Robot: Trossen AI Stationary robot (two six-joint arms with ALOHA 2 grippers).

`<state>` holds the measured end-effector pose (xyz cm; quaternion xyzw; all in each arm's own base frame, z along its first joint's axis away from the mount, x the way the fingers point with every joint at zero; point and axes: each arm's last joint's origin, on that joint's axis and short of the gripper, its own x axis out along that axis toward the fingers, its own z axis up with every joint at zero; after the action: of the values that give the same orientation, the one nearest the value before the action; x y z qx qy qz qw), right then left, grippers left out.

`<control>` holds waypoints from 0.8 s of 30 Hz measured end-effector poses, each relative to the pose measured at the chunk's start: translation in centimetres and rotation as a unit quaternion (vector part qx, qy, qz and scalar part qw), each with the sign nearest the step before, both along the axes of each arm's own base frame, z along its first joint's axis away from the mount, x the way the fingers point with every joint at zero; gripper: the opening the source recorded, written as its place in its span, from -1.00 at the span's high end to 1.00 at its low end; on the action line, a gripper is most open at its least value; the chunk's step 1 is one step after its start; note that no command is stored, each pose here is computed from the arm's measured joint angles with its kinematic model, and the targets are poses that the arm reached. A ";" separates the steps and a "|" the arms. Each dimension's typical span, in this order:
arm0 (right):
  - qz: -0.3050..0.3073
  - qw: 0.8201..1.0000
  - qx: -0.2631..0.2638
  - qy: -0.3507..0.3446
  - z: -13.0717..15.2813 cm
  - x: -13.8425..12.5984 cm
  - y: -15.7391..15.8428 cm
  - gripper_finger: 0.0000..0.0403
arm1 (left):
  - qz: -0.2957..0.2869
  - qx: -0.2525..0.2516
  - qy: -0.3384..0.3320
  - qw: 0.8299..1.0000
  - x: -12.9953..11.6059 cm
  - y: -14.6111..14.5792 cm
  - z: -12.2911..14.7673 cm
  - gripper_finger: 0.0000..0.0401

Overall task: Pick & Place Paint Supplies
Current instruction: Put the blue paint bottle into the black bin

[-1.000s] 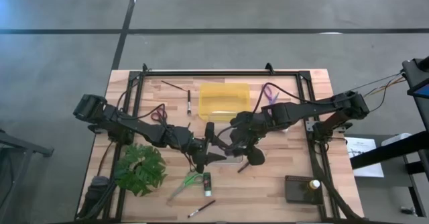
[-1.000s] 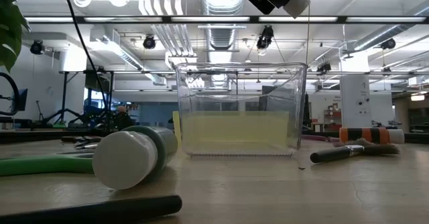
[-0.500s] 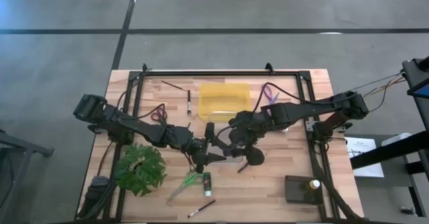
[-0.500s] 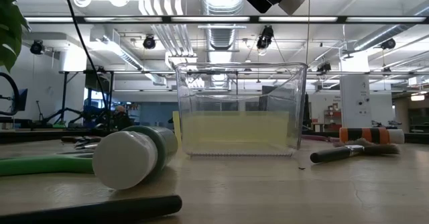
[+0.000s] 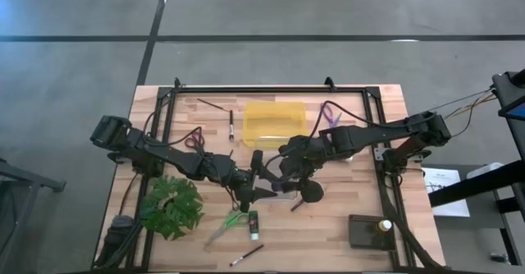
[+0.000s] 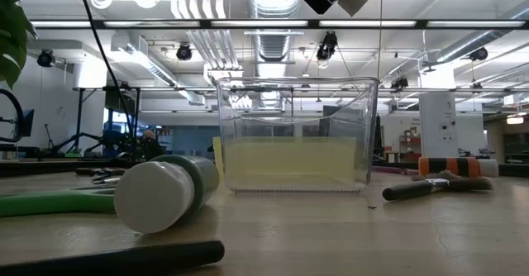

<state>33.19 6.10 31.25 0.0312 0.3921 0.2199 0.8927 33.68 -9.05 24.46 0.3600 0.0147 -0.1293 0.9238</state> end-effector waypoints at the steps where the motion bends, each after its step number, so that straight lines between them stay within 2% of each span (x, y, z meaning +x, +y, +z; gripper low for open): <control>1: 0.000 1.000 0.001 -0.001 0.0 0.0 0.0 0.28 | 0.000 0.000 -0.001 1.000 0.0 0.0 0.0 -0.14; 7: 0.004 1.000 0.005 -0.004 0.0 0.1 0.0 0.28 | 0.001 -0.011 -0.004 1.000 0.0 0.0 0.1 -0.07; 15: 0.004 1.000 0.007 -0.003 0.0 0.1 0.0 0.28 | 0.001 -0.010 -0.002 1.000 0.0 0.0 0.1 0.32; 24: 0.011 1.000 0.001 -0.006 0.0 0.1 0.0 0.28 | 0.003 -0.009 0.001 1.000 0.0 0.2 0.0 0.34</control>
<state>33.32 6.15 31.22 0.0263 0.3867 0.2299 0.8927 33.72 -8.89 24.48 0.3512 0.0160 -0.1268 0.9276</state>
